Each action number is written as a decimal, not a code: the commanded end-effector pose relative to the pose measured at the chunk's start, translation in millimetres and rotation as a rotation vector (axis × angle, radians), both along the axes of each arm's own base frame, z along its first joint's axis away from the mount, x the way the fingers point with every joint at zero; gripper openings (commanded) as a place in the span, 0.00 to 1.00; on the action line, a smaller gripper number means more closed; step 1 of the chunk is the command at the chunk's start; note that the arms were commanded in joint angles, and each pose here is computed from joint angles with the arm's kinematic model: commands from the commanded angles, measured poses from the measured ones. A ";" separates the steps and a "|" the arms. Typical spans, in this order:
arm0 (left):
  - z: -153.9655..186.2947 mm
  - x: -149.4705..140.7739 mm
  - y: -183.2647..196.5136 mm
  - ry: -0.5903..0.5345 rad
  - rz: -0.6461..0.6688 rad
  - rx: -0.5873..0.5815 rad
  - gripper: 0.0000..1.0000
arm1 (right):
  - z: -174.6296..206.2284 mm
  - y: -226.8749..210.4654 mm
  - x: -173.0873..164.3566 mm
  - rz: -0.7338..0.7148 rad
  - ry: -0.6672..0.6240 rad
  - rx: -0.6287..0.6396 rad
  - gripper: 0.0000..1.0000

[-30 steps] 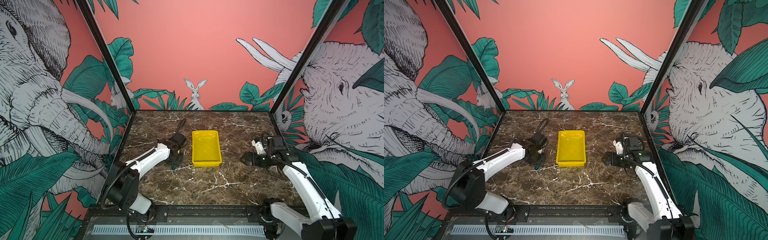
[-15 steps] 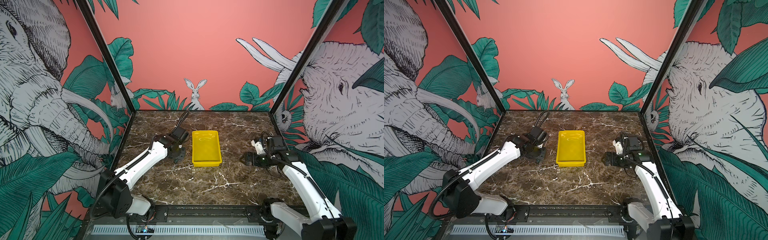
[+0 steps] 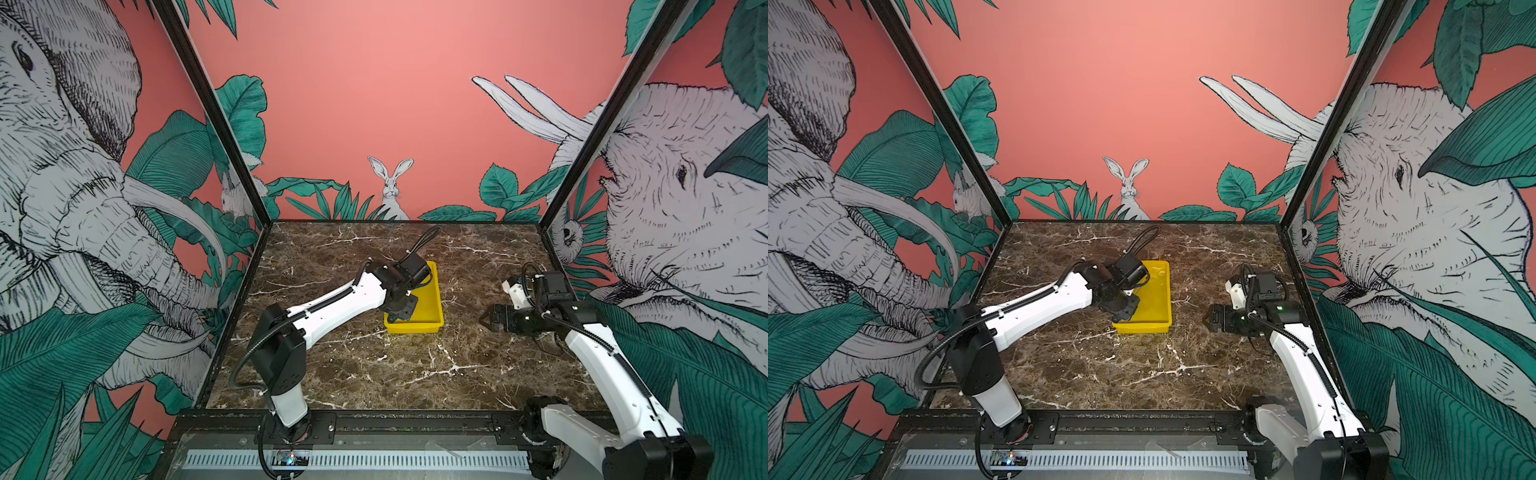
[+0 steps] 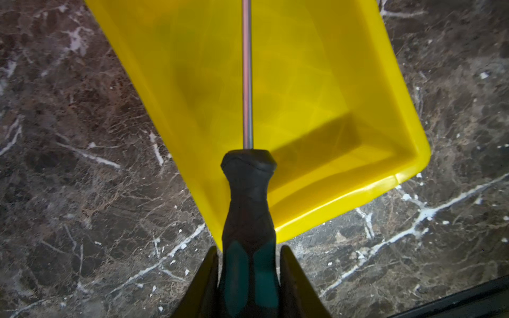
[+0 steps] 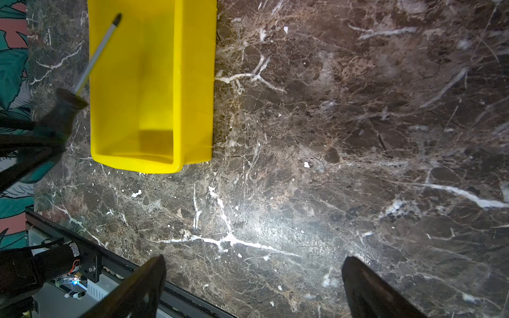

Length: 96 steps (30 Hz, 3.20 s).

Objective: Put the screwdriver in the bin
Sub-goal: Place the screwdriver in the bin, then reset both arms

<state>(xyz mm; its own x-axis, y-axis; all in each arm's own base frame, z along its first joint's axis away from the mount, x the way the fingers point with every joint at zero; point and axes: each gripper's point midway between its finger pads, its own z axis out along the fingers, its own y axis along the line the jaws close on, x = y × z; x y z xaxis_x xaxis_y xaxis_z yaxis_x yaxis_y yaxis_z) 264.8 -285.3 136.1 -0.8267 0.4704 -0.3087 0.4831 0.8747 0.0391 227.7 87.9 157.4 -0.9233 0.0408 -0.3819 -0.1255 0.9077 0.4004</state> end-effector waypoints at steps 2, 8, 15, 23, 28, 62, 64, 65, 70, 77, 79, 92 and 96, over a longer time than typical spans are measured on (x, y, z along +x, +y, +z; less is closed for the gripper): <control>4.6 13.1 -15.2 -0.044 -0.013 -0.035 0.00 | 7.1 0.5 -1.0 0.016 -0.019 -0.007 0.99; -9.6 24.8 -27.5 -0.067 -0.012 -0.049 0.00 | 5.9 -0.3 -0.4 0.015 -0.019 -0.013 0.99; -26.8 32.0 -34.0 -0.072 -0.008 -0.043 0.00 | 4.7 0.1 0.3 0.019 -0.016 -0.013 0.99; -43.3 38.5 -36.9 -0.077 -0.002 -0.021 0.00 | 2.5 0.0 1.3 0.018 -0.016 -0.015 0.99; -54.1 39.3 -36.7 -0.071 0.001 -0.006 0.00 | 1.2 -0.6 1.5 0.017 -0.013 -0.018 0.99; -47.1 51.1 -41.1 -0.074 0.021 -0.094 0.65 | 3.1 -0.9 4.3 0.010 0.000 -0.020 0.99; -33.9 53.3 -40.3 -0.094 0.019 -0.105 0.74 | 4.8 -1.0 4.1 0.010 -0.001 -0.021 0.99; -26.1 54.0 -39.5 -0.105 0.017 -0.113 0.78 | 5.5 -1.4 4.4 0.007 -0.002 -0.020 0.99; 29.3 58.4 -34.4 -0.198 -0.001 -0.185 0.98 | 10.3 -1.4 6.3 0.002 -0.012 -0.020 0.99; 88.9 57.2 -6.9 -0.304 -0.017 -0.256 0.99 | 17.7 -3.9 12.0 -0.009 -0.035 -0.036 0.99; 98.2 56.6 6.6 -0.323 -0.010 -0.273 1.00 | 21.8 -6.2 16.3 -0.018 -0.051 -0.050 0.99; 133.4 52.3 116.0 -0.563 0.113 -0.176 1.00 | 55.0 -31.1 67.5 -0.137 -0.263 -0.167 0.99; 133.6 52.4 142.6 -0.660 0.119 -0.146 1.00 | 66.5 -43.7 75.7 -0.164 -0.319 -0.237 0.99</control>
